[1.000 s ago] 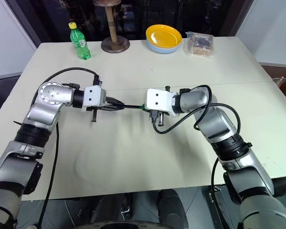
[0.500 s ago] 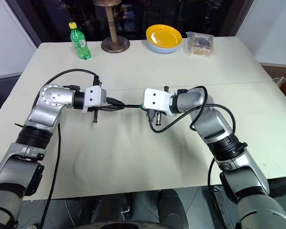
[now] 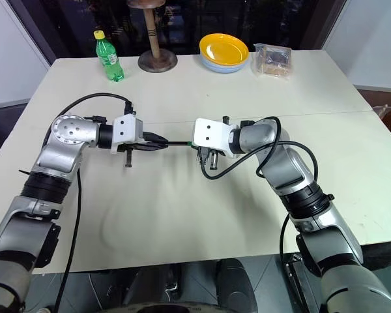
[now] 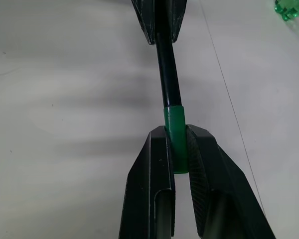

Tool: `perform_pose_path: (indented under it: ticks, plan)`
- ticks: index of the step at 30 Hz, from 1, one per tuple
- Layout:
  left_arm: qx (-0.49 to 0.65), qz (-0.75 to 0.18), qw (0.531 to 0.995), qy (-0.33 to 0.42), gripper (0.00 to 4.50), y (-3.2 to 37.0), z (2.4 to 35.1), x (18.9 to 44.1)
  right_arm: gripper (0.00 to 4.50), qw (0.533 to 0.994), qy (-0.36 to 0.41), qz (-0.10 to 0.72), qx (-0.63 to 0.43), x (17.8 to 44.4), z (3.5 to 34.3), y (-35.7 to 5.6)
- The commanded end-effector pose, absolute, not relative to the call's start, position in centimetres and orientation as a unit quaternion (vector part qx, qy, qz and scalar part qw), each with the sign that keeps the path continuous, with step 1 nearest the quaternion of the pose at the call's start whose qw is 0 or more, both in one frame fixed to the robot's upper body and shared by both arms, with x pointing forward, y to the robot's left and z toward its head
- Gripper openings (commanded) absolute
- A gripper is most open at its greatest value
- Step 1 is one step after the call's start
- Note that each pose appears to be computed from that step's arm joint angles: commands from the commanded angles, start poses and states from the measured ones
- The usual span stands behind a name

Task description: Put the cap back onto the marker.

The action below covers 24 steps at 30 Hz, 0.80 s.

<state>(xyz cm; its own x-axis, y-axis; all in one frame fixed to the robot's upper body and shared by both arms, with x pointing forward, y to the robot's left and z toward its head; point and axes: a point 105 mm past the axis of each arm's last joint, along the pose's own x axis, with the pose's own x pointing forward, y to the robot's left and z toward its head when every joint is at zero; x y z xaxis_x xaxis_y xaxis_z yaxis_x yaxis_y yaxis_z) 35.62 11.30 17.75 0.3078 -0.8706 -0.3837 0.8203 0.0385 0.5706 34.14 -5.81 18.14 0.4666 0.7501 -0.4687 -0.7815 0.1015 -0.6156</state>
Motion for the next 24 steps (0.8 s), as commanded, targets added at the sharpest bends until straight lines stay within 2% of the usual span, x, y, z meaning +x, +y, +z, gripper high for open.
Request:
perform_pose_path:
  ticks: [1, 8, 11, 17, 24]
  plan:
    - [0.348, -0.585, 0.726, -0.097, 0.00, 9.6, 20.2, 35.3, 0.08, 0.700, -0.060, 0.567, -0.429, 31.6, 20.0, -2.4]
    - [0.344, -0.571, 0.741, -0.082, 0.00, 10.7, 19.8, 35.1, 0.08, 0.703, -0.047, 0.552, -0.445, 32.4, 19.5, -3.7]
    - [0.342, -0.565, 0.747, -0.074, 0.00, 11.4, 19.5, 34.7, 1.36, 0.704, -0.045, 0.548, -0.449, 32.6, 19.4, -4.2]
    - [0.331, -0.531, 0.779, -0.042, 0.00, 13.9, 18.3, 33.9, 4.43, 0.713, -0.035, 0.535, -0.452, 33.0, 19.5, -5.7]
    - [0.299, -0.480, 0.825, -0.008, 0.00, 16.0, 17.5, 32.9, 4.43, 0.751, -0.023, 0.505, -0.424, 32.5, 20.4, -8.4]
